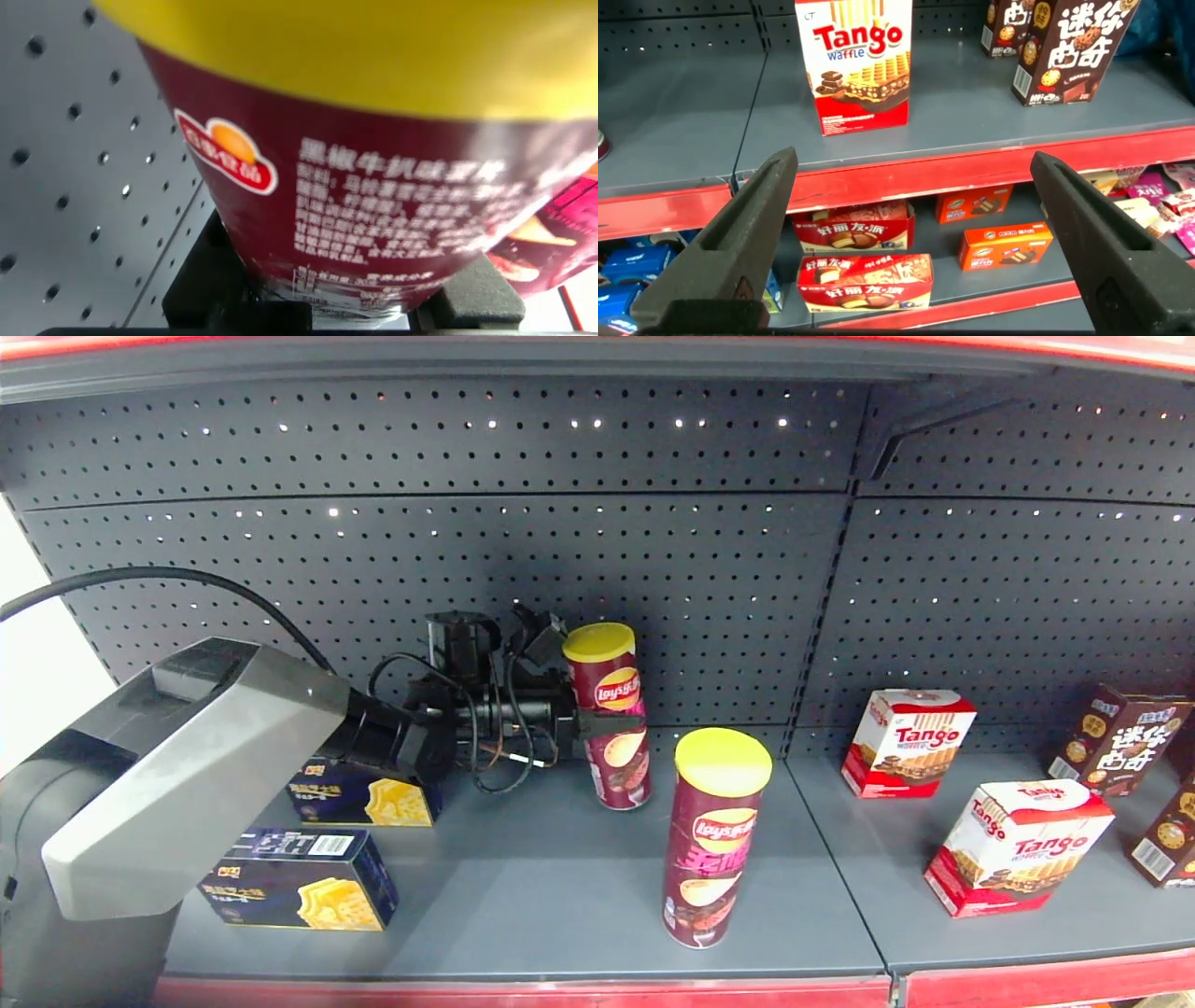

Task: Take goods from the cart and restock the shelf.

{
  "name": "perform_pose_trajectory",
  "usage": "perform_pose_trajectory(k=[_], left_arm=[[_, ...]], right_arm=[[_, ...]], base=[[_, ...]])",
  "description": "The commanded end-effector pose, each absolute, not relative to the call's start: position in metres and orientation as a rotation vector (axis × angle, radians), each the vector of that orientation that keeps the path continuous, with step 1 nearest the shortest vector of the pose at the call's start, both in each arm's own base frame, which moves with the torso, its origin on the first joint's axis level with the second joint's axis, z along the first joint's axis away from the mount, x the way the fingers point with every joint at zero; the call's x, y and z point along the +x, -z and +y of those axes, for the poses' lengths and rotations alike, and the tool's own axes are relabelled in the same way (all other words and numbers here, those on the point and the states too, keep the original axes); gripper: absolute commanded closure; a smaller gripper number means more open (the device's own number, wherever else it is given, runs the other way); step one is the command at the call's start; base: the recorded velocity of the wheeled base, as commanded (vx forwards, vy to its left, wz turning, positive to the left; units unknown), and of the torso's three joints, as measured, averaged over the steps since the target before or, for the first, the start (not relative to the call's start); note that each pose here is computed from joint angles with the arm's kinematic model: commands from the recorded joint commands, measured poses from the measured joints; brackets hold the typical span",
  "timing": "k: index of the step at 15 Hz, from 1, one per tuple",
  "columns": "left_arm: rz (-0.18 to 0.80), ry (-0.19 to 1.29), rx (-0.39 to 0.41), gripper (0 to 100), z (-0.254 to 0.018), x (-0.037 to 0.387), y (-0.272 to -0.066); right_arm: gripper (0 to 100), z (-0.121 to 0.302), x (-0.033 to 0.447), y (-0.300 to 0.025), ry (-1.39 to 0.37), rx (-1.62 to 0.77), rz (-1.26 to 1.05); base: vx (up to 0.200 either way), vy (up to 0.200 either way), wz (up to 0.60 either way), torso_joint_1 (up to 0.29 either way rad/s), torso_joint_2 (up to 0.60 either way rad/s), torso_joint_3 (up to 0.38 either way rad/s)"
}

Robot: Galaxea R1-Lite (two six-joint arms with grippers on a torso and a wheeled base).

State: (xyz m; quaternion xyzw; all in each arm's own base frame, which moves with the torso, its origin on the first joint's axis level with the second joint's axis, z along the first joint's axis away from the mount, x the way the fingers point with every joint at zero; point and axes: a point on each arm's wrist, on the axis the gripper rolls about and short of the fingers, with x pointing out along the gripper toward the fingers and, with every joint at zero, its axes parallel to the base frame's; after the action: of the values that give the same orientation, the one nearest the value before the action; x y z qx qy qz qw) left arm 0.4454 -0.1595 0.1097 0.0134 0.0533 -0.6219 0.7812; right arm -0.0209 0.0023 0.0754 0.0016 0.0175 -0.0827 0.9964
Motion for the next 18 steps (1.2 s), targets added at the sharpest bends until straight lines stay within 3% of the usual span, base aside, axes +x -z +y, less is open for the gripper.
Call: perform_pose_trajectory(k=[1, 18], left_arm=[[0.119, 1.338, 0.027, 100, -0.157, 0.446, -0.108], [0.15, 1.318, 0.014, 100, -0.15, 0.451, -0.094]], right_arm=[[0, 0.002, -0.021, -0.075, 0.166, 0.004, 0.037], [0, 0.002, -0.021, -0.075, 0.166, 0.004, 0.037]], base=[[0.0, 0.0, 0.0, 0.0, 0.0, 0.0], [0.0, 0.0, 0.0, 0.0, 0.0, 0.0]])
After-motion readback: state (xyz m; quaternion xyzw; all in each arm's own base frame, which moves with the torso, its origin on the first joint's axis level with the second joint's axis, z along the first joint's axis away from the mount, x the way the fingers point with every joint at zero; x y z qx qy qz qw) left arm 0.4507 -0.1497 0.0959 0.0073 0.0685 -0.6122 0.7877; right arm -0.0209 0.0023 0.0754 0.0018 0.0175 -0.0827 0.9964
